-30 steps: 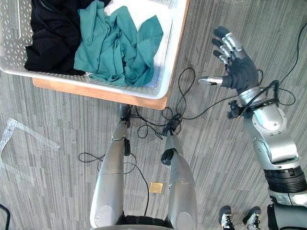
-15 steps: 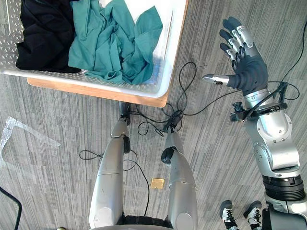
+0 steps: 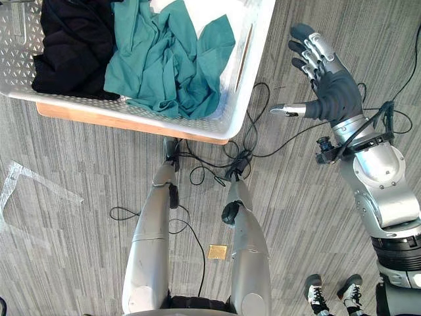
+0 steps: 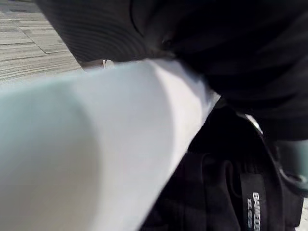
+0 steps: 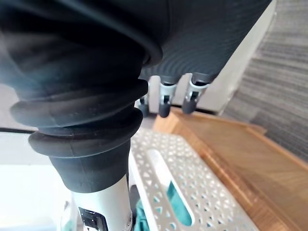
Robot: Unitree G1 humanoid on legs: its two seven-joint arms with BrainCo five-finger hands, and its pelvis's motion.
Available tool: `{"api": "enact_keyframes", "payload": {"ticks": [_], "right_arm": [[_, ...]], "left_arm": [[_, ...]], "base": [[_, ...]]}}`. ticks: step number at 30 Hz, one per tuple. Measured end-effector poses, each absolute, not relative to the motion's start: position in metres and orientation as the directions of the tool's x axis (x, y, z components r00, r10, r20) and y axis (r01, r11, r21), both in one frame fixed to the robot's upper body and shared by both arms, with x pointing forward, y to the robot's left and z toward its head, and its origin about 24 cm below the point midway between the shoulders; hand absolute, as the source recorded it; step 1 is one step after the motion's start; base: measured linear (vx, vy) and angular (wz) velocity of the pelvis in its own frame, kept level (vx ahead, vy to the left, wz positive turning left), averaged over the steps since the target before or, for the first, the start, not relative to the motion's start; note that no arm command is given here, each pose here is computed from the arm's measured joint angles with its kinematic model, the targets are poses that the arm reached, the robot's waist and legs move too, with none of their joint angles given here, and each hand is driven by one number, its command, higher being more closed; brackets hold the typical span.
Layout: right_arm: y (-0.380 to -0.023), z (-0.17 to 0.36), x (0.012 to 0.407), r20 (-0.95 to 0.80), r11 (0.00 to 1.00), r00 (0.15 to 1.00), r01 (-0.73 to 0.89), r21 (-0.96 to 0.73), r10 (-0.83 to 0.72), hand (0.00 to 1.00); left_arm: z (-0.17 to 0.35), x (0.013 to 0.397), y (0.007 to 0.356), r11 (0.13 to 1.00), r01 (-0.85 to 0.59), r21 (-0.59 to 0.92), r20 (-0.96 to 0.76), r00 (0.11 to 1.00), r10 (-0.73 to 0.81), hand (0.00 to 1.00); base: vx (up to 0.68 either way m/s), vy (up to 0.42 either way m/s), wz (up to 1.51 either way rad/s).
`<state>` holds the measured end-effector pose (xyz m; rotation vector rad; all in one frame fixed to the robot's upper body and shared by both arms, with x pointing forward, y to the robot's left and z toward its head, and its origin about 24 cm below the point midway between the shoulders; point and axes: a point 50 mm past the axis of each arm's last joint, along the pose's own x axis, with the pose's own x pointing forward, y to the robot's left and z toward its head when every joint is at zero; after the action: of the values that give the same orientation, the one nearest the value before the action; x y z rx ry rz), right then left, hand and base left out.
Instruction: Pick up the laundry basket with both hands and put the clothes into the washing machine.
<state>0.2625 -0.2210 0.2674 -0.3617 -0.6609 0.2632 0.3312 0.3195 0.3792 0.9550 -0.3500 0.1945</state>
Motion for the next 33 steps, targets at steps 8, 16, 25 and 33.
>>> {"api": "enact_keyframes", "payload": {"ticks": [8, 16, 25, 33], "right_arm": [[-0.215, 0.273, 0.258, 0.572, 0.901, 0.732, -0.134, -0.412, 0.37, 0.0], [-0.223, 0.273, 0.276, 0.582, 0.938, 0.771, -0.058, -0.34, 0.259, 0.0], [-0.182, 0.294, 0.333, 0.538, 0.959, 0.795, -0.208, -0.192, 0.28, 0.0], [-0.158, 0.287, 0.338, 0.485, 0.925, 0.799, -0.374, -0.064, 0.356, 0.0]], "left_arm": [[0.378, 0.319, 0.358, 0.565, -0.49, 0.664, 0.455, 0.864, 0.215, 0.0], [0.372, 0.329, 0.351, 0.579, -0.502, 0.642, 0.447, 0.859, 0.249, 0.0], [0.389, 0.347, 0.311, 0.652, -0.449, 0.611, 0.479, 0.865, 0.146, 0.0], [0.399, 0.349, 0.299, 0.626, -0.443, 0.641, 0.487, 0.866, 0.114, 0.0]], "base": [[0.03, -0.027, -0.07], [0.06, -0.032, 0.0], [0.01, -0.001, 0.04], [0.03, -0.007, 0.08]]}}
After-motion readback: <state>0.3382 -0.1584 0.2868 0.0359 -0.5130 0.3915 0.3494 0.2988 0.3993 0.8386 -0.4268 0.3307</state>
